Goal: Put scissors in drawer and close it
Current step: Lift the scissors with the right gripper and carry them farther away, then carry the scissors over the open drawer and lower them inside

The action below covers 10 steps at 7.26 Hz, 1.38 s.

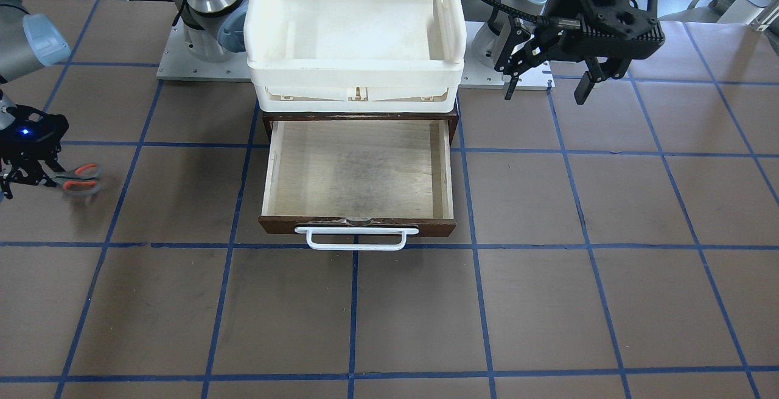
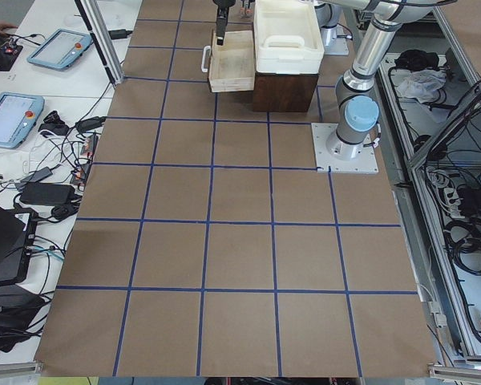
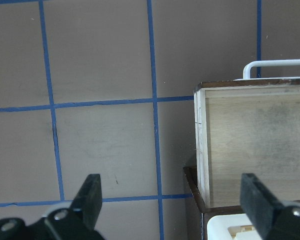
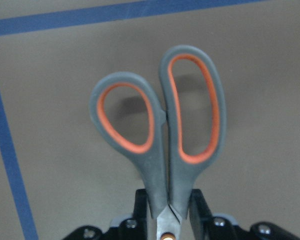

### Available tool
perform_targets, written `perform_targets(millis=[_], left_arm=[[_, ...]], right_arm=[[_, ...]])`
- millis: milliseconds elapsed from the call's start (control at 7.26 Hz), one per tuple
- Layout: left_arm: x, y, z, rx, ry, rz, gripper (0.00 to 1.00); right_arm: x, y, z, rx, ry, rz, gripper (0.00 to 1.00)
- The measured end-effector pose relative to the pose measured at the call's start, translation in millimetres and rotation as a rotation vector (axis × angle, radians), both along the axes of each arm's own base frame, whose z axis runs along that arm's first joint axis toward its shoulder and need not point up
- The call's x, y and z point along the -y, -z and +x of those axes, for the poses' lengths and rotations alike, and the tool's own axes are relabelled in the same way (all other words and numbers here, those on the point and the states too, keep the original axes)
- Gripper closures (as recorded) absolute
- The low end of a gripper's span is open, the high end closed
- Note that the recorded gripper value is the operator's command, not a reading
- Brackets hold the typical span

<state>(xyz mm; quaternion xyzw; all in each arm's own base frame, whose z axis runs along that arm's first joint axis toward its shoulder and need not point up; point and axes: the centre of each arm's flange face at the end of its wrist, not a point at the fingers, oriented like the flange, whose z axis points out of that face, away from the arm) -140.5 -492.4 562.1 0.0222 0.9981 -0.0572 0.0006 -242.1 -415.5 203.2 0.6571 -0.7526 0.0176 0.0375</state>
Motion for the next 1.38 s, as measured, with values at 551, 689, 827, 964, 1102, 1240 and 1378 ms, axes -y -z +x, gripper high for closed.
perform_targets(millis=[551,689,827,964,1102,1240,1378], left_arm=[[0,-1,0,0.000,-0.001,-0.001,0.00],[0,-1,0,0.000,-0.001,-0.001,0.00],[0,-1,0,0.000,-0.001,-0.001,0.00],[0,-1,0,0.000,-0.001,-0.001,0.00],[0,-1,0,0.000,-0.001,-0.001,0.00],[-1,-1,0,0.000,-0.001,-0.002,0.00],[-1,-1,0,0.000,-0.001,-0.002,0.00]], right_arm=[[45,-86,-5,0.002,-0.008,-0.021,0.81],[64,-118,12,0.006,-0.016,-0.015,0.81],[81,-145,31,0.017,-0.025,-0.001,0.81],[94,-167,56,0.031,-0.036,0.013,0.81],[102,-187,89,0.039,-0.049,0.015,0.85],[106,-205,131,0.037,-0.049,0.008,0.85],[109,-215,176,0.034,-0.050,0.004,0.85]])
